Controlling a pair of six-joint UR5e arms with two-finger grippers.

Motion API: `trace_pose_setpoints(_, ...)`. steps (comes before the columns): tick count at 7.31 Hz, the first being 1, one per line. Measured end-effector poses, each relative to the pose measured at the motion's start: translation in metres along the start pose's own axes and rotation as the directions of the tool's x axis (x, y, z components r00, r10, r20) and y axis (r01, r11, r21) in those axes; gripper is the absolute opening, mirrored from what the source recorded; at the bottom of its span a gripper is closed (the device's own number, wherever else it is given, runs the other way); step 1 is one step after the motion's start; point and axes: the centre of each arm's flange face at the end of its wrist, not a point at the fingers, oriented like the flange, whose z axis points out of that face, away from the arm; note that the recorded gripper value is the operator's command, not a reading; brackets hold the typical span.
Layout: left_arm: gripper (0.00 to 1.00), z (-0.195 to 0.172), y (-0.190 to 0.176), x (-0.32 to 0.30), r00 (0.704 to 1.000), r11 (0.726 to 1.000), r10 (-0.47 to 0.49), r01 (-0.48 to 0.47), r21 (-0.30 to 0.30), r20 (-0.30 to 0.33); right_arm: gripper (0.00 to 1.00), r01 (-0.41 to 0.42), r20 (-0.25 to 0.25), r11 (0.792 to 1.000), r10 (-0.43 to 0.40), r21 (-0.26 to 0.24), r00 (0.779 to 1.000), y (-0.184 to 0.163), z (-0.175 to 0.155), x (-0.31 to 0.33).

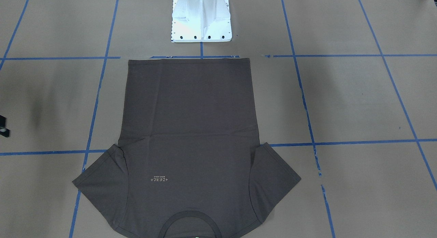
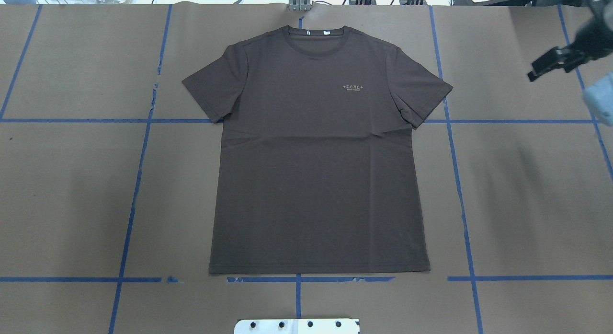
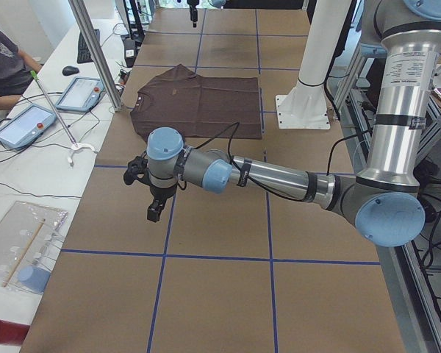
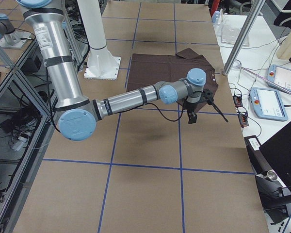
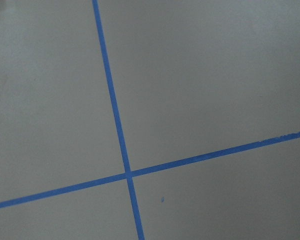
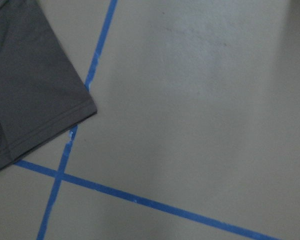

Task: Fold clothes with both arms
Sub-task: 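Move the right gripper over the sleeve nearest it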

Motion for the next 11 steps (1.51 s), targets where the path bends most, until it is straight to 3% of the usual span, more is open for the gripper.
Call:
trace_pose_setpoints(3, 1.0, 0.0, -0.009, 0.003, 1.0, 0.999, 0.026, -0.026, 0.038, -0.002, 1.0, -0.111, 0.064, 0.991, 0.106, 0.079, 0.992, -0.051, 0.082, -0.041)
trace_pose_setpoints(5, 1.0, -0.001, -0.01, 0.005, 0.999, 0.997, 0.045, -0.045, 0.058, -0.002, 1.0, -0.105, 0.043, 0.991, 0.102, 0.08, 0.994, -0.065, 0.134, -0.076)
trace_pose_setpoints(8, 1.0, -0.003, -0.01, 0.007, 0.998, 0.996, 0.056, -0.055, 0.069, -0.003, 0.99, -0.13, 0.009, 0.99, 0.13, 0.062, 0.992, -0.074, 0.162, -0.087)
trace_pose_setpoints(11, 1.0, -0.003, -0.01, 0.007, 0.998, 0.996, 0.056, -0.056, 0.07, -0.004, 0.93, -0.134, 0.006, 0.99, 0.134, 0.049, 0.991, -0.074, 0.17, -0.094)
